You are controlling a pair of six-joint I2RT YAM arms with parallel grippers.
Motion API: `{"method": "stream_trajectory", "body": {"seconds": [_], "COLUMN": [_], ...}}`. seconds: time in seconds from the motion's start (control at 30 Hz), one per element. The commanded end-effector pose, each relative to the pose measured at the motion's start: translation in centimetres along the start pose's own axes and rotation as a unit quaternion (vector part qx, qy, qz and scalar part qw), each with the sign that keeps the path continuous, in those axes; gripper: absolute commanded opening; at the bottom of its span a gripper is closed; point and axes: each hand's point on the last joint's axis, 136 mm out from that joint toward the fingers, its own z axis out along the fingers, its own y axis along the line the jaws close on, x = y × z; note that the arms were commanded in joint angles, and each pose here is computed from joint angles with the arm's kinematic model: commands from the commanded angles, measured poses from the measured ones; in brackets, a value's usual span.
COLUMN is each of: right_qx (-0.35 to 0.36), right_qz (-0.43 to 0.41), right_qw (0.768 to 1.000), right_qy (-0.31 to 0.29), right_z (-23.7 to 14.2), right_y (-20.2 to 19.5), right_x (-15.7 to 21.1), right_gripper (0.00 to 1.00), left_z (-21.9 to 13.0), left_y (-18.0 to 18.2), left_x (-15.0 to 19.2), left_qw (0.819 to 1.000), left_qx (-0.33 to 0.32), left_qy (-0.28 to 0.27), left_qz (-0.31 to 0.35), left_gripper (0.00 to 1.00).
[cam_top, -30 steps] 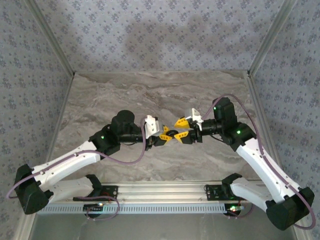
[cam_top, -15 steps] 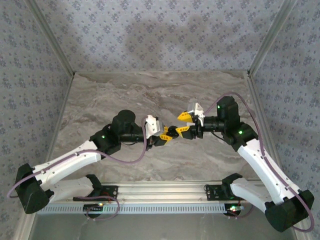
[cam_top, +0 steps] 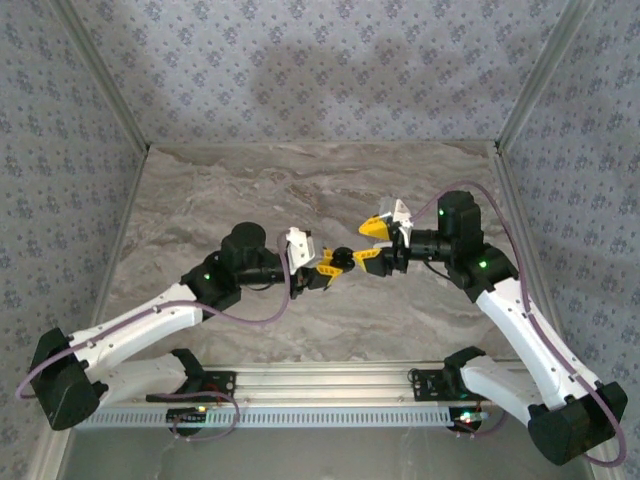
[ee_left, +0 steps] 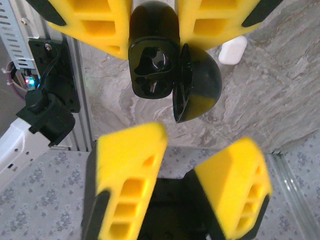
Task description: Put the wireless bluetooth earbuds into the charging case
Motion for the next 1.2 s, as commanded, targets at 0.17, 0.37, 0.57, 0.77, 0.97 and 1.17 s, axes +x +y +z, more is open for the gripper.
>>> {"method": "stream_trajectory", "body": {"seconds": [0.17, 0.37, 0.57, 0.77, 0.97, 1.17], "right_qx": [0.061, 0.189, 0.264, 0.322, 0.361, 0.372], "right_qz": [0.11, 0.315, 0.434, 0.52, 0.57, 0.615], "right_qw": [0.992, 0.929, 0.857, 0.775, 0.706, 0.647], "right_qy": [0.0, 0.05, 0.085, 0.158, 0.217, 0.255], "right_z": [-0.8, -0.9, -1.1, -0.4, 1.0, 3.2], "right_y": [-1.9, -6.3, -6.9, -6.0, -5.1, -4.1], "right_x": [-1.4, 2.3, 5.9, 10.4, 14.2, 16.8], "right_gripper": [0.68, 0.62, 0.59, 0.57, 0.54, 0.52], "left_z": [-1.8, -3.2, -4.8, -6.1, -7.1, -7.7], "left_y": [2.9, 6.0, 9.4, 11.1, 12.3, 12.9], "left_x": [-0.7, 2.0, 5.8, 8.2, 10.4, 11.6], "left_qw": [0.996, 0.987, 0.968, 0.953, 0.943, 0.935], "left_qx": [-0.055, -0.126, -0.206, -0.249, -0.282, -0.301], "left_qy": [-0.053, -0.049, -0.051, -0.054, -0.032, -0.018], "left_qz": [-0.042, -0.086, -0.134, -0.162, -0.175, -0.187], "left_gripper": [0.2, 0.2, 0.2, 0.2, 0.19, 0.19]}}
